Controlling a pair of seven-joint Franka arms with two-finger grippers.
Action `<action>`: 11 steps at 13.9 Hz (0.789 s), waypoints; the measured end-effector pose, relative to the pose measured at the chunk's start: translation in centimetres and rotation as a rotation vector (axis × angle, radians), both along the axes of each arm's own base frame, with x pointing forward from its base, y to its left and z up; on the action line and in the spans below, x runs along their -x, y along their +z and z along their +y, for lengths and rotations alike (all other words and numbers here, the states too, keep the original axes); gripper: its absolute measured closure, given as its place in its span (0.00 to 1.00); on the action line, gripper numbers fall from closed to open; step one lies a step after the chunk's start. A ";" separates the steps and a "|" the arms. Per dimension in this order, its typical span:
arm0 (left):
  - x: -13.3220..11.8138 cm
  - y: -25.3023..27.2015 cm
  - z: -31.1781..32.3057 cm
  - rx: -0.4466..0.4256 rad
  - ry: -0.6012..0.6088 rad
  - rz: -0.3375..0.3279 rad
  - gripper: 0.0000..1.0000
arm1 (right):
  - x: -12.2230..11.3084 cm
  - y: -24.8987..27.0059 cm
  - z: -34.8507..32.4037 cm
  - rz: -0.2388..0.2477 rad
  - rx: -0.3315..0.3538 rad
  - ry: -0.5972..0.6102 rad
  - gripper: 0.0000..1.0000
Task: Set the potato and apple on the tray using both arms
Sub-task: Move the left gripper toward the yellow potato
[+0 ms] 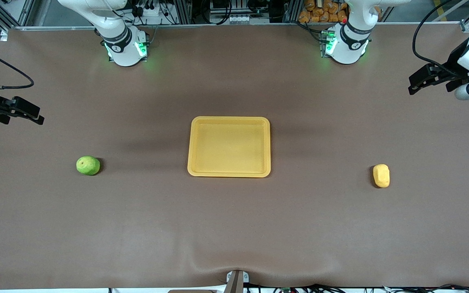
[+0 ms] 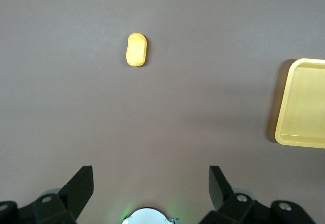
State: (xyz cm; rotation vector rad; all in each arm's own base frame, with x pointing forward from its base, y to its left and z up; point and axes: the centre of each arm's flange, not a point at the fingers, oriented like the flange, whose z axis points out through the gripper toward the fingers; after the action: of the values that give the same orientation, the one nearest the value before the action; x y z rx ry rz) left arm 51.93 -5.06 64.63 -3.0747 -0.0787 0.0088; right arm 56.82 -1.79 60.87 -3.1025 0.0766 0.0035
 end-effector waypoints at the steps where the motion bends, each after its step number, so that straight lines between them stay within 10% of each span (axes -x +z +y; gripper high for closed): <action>1: 0.0 0.0 0.0 0.000 0.000 0.000 0.00 | 0.0 0.0 0.0 0.000 0.000 0.000 0.00; 11: -0.1 0.6 0.5 0.002 0.010 -0.013 0.00 | 0.0 -0.1 0.0 0.002 0.000 0.001 0.00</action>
State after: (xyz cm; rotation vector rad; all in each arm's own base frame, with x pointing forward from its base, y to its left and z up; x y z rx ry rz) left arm 51.99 -4.51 65.27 -3.0762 -0.0954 -0.0112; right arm 56.87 -1.77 60.77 -3.1025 0.0756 0.0062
